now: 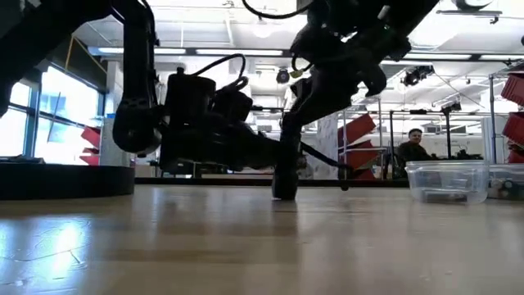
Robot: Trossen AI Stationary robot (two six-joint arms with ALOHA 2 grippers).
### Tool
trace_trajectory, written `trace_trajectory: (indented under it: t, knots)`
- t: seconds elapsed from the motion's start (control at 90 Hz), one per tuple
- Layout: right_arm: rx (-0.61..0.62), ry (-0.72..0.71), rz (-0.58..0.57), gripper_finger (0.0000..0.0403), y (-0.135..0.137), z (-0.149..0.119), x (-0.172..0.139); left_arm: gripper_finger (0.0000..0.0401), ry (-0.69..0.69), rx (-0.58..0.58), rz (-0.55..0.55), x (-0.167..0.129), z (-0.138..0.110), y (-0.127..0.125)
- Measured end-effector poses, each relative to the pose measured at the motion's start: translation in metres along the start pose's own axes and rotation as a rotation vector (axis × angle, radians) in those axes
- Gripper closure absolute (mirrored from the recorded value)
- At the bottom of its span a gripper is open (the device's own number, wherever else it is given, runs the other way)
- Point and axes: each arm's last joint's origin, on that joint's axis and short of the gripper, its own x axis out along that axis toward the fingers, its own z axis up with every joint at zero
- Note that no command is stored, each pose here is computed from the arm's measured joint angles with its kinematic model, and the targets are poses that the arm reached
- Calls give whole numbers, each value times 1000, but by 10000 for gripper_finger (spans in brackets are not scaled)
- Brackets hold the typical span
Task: Insert battery
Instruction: Open the black flashlight lid
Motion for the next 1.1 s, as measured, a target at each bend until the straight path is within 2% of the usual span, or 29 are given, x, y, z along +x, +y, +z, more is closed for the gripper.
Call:
trace_trajectory:
  t: [0.178,0.511,0.756,0.911,1.1]
  knots:
    - [-108,-65,57,323,1,3,4,304,-22,13,-106,4,5,1]
    - [-249,-264,215,323,4,10,16,304,-49,-30,-386,18,17,-2]
    - [-376,-350,231,323,16,21,17,304,-56,-53,-539,28,28,0]
    - [-376,-352,222,322,20,23,17,304,-51,-53,-565,31,31,1]
    - [-268,-319,200,298,21,24,18,304,-41,-75,-560,29,29,3]
